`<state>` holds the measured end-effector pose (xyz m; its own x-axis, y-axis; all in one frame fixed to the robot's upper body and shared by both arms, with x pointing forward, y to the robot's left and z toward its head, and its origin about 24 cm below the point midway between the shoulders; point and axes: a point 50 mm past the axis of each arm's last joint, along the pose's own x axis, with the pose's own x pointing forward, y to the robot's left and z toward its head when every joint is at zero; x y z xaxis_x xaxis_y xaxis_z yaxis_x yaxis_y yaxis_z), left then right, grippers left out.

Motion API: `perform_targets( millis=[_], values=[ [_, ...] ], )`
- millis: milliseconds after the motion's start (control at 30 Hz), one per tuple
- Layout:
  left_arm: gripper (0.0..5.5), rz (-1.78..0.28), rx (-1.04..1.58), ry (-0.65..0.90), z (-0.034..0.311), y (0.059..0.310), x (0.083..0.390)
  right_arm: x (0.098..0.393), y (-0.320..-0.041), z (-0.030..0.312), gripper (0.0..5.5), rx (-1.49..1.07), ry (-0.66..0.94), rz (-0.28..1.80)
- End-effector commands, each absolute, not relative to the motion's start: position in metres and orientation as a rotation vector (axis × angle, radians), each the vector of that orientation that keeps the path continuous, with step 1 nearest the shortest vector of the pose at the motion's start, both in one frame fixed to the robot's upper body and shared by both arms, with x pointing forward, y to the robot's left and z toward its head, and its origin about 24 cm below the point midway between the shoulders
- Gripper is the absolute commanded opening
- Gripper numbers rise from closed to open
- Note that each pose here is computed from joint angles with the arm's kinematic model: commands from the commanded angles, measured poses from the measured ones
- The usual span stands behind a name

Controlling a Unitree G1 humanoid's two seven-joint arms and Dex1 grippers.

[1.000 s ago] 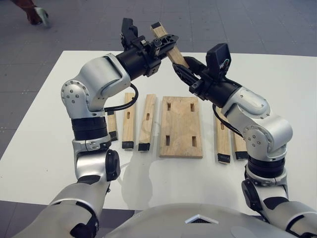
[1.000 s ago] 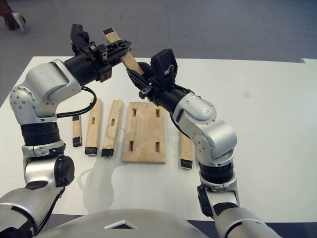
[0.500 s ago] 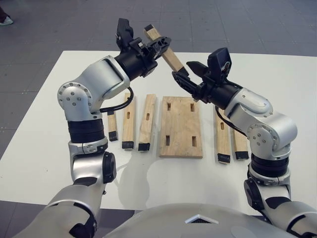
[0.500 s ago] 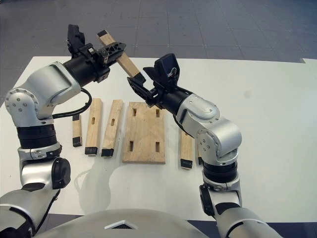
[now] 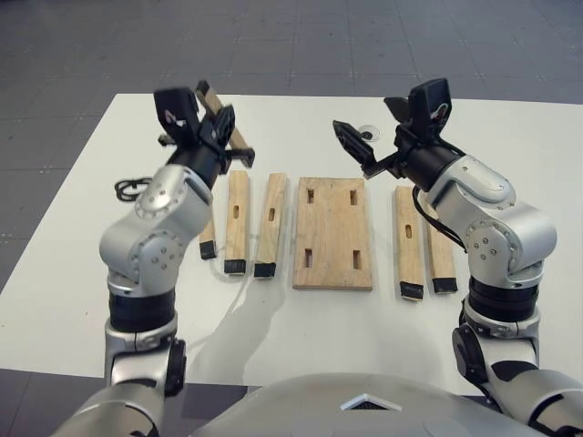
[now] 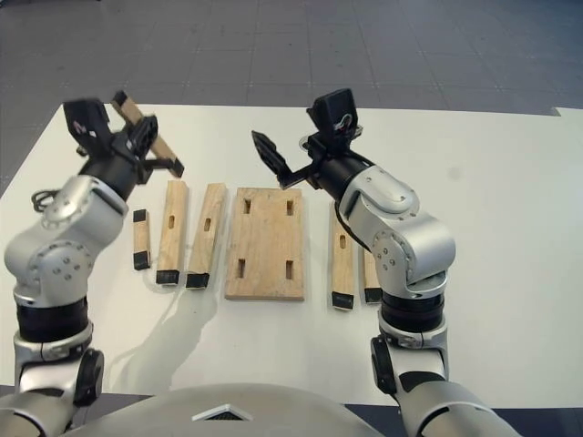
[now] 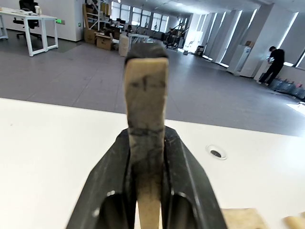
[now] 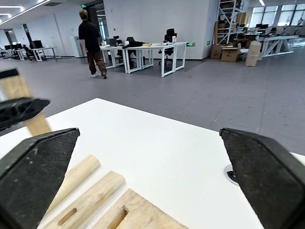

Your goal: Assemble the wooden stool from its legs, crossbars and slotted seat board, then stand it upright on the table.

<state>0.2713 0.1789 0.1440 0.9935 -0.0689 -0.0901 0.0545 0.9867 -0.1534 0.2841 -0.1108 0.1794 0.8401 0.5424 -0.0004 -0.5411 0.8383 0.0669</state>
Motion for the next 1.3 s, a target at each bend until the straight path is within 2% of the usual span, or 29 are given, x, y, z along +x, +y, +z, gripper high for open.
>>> perform_targets(
  millis=[33, 133, 367, 833, 933, 1133, 1300],
  values=[
    [0.41, 0.016, -0.153, 0.104, 0.122, 0.181, 0.262, 0.287, -0.121, 0.174, 5.5, 0.077, 0.019, 0.482],
    [0.41, 0.042, -0.192, 0.135, 0.109, 0.186, 0.257, 0.285, -0.122, 0.17, 5.5, 0.066, 0.025, 0.453],
    [0.41, 0.066, 0.076, 0.105, 0.093, 0.191, 0.255, 0.281, -0.122, 0.163, 5.5, 0.077, 0.039, 0.415],
    [0.41, 0.103, -0.002, 0.174, 0.064, 0.195, 0.245, 0.281, -0.125, 0.163, 5.5, 0.071, 0.038, 0.399],
    [0.41, 0.108, -0.009, 0.168, 0.065, 0.194, 0.246, 0.281, -0.125, 0.161, 5.5, 0.07, 0.041, 0.399],
    [0.41, 0.089, -0.04, 0.097, 0.091, 0.186, 0.253, 0.28, -0.123, 0.16, 5.5, 0.07, 0.046, 0.403],
    [0.41, 0.093, -0.044, 0.107, 0.091, 0.185, 0.253, 0.281, -0.123, 0.16, 5.5, 0.07, 0.045, 0.401]
  ],
)
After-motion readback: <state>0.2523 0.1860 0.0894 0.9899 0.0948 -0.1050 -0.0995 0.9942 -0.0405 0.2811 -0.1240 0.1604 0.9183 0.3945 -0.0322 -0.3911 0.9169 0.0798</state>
